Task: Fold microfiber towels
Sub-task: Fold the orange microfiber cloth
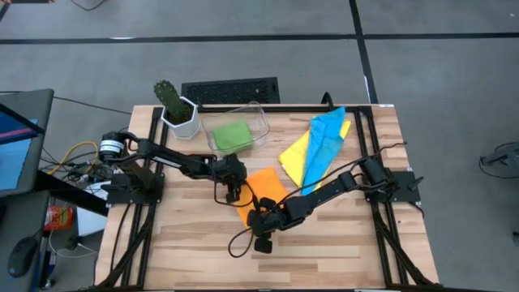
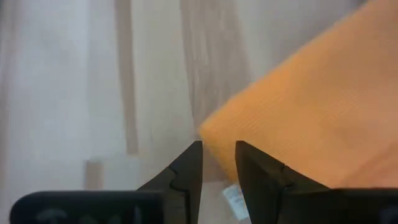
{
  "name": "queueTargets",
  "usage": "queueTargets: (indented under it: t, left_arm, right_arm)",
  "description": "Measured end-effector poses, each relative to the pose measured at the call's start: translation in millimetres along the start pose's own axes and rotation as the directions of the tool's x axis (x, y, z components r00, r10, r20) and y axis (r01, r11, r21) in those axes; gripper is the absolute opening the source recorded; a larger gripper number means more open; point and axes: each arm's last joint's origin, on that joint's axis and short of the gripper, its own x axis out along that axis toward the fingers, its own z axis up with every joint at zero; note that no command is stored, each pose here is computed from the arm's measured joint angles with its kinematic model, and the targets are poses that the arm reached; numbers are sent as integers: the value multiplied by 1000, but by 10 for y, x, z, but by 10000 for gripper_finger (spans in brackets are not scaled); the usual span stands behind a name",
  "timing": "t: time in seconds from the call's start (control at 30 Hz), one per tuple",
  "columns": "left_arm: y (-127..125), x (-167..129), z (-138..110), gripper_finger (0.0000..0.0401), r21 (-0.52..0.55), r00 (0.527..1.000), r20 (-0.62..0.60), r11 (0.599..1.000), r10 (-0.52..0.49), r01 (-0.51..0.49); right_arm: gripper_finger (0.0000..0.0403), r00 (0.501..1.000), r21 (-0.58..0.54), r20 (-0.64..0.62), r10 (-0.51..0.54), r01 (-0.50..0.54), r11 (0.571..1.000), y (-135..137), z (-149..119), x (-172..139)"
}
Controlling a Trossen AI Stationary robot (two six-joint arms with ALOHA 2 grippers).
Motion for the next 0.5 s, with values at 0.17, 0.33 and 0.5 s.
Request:
queueTargets:
  t: [0.17,0.33,0.5]
  left_arm:
    - [-27,-79,61,29,-38,999,46,999,-11,12]
    - [-44,-38,59,29,-14,999,52,1000,-5,6]
    - [-28,60,4,29,5,1000,21,1000,15,-16]
  right_arm:
    - [120,987,-9,138,-85,87,996,9,194,-368]
    - [120,979,-25,152,-139,144,989,-37,206,-358]
    - [120,984,-28,6,-179,179,983,-109,-8,-52]
